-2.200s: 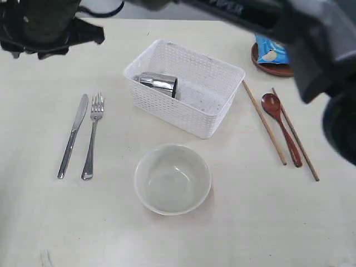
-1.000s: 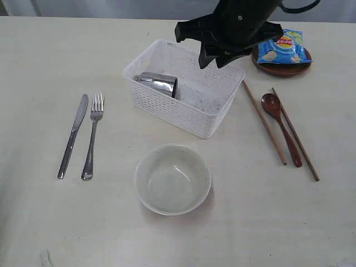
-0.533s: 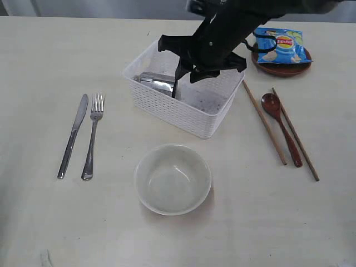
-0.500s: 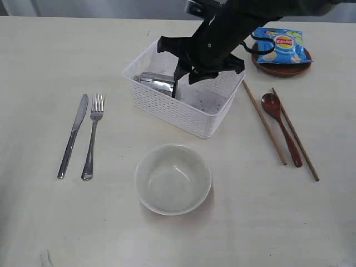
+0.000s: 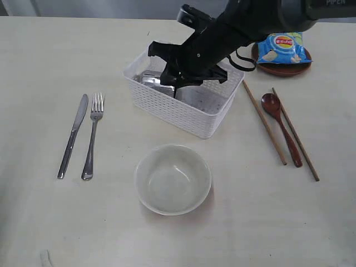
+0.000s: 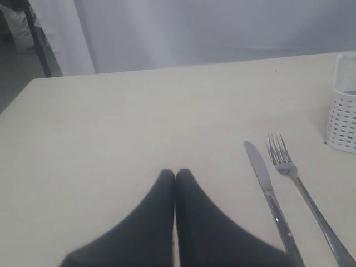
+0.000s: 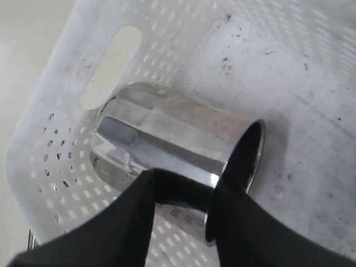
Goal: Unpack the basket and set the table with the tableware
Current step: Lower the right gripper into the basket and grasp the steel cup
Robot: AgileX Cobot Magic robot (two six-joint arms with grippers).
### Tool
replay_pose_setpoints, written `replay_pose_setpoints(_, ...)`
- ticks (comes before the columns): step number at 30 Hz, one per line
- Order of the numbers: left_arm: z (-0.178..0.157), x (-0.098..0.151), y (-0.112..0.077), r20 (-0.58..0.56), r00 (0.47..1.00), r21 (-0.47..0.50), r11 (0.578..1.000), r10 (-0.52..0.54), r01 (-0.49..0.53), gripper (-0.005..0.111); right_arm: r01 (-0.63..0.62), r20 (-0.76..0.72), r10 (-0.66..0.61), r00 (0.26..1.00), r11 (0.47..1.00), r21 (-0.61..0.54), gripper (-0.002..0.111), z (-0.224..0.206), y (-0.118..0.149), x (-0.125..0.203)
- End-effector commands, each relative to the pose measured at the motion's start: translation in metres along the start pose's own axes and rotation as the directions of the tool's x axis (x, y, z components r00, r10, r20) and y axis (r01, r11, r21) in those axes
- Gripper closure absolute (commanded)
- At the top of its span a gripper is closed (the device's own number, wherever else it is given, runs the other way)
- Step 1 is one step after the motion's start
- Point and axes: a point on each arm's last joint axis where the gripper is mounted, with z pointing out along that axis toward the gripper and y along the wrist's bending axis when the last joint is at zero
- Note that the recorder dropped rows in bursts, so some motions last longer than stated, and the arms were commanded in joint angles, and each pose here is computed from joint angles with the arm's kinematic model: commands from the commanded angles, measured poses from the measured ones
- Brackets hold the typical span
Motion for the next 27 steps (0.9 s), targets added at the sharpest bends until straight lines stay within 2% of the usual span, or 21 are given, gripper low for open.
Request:
replay_pose_setpoints(1, 0.000, 0.001, 0.000, 0.000, 1.000, 0.006, 1.000, -0.004, 0.004, 0.107, 0.027, 0.041, -0.026, 0.999, 1.000, -0.007, 0.089, -0.001, -0.001, -0.006)
replay_pose_setpoints(3, 0.000, 0.001, 0.000, 0.000, 1.000, 0.006, 1.000, -0.004, 0.004, 0.107, 0.049, 0.044, -0.048, 0.998, 0.999, -0.005, 0.106, -0.001, -0.001, -0.006)
replay_pose_setpoints(4, 0.000, 0.001, 0.000, 0.000, 1.000, 0.006, 1.000, -0.004, 0.004, 0.107, 0.051, 0.046, -0.051, 0.998, 0.999, -0.005, 0.108, -0.001, -0.001, -0.006)
replay_pose_setpoints(9, 0.000, 0.001, 0.000, 0.000, 1.000, 0.006, 1.000, -0.004, 0.004, 0.107, 0.091, 0.058, -0.090, 0.994, 0.996, -0.009, 0.109, -0.006, 0.002, -0.008)
replay_pose_setpoints(14, 0.000, 0.001, 0.000, 0.000, 1.000, 0.006, 1.000, -0.004, 0.004, 0.107, 0.155, 0.130, -0.152, 0.980, 0.988, -0.012, 0.109, -0.029, 0.014, -0.015)
replay_pose_setpoints(17, 0.000, 0.001, 0.000, 0.000, 1.000, 0.006, 1.000, -0.004, 0.004, 0.107, 0.074, 0.109, -0.071, 0.992, 0.997, -0.020, 0.108, -0.036, -0.003, -0.021)
replay_pose_setpoints(19, 0.000, 0.001, 0.000, 0.000, 1.000, 0.006, 1.000, -0.004, 0.004, 0.107, 0.016, 0.070, -0.010, 0.997, 0.996, -0.090, 0.108, -0.044, -0.015, -0.025)
replay_pose_setpoints(21, 0.000, 0.001, 0.000, 0.000, 1.000, 0.006, 1.000, -0.004, 0.004, 0.107, 0.008, 0.044, 0.000, 0.999, 0.982, -0.190, 0.096, -0.051, -0.019, -0.028)
replay_pose_setpoints(22, 0.000, 0.001, 0.000, 0.000, 1.000, 0.006, 1.000, -0.004, 0.004, 0.107, 0.000, 0.033, 0.007, 0.999, 0.975, -0.224, 0.084, -0.052, -0.017, -0.028)
replay_pose_setpoints(23, 0.000, 0.001, 0.000, 0.000, 1.000, 0.006, 1.000, -0.004, 0.004, 0.107, -0.002, 0.033, 0.009, 0.999, 0.974, -0.226, 0.074, -0.052, -0.017, -0.028)
replay_pose_setpoints(24, 0.000, 0.001, 0.000, 0.000, 1.000, 0.006, 1.000, -0.004, 0.004, 0.107, 0.004, 0.029, 0.003, 1.000, 0.974, -0.228, 0.069, -0.051, -0.014, -0.026)
replay_pose_setpoints(26, 0.000, 0.001, 0.000, 0.000, 1.000, 0.006, 1.000, -0.004, 0.004, 0.107, 0.041, 0.032, -0.034, 0.999, 0.968, -0.248, 0.074, -0.049, -0.002, -0.024)
replay_pose_setpoints(27, 0.000, 0.001, 0.000, 0.000, 1.000, 0.006, 1.000, -0.004, 0.004, 0.107, 0.076, 0.047, -0.067, 0.997, 0.964, -0.254, 0.081, -0.048, 0.008, -0.024)
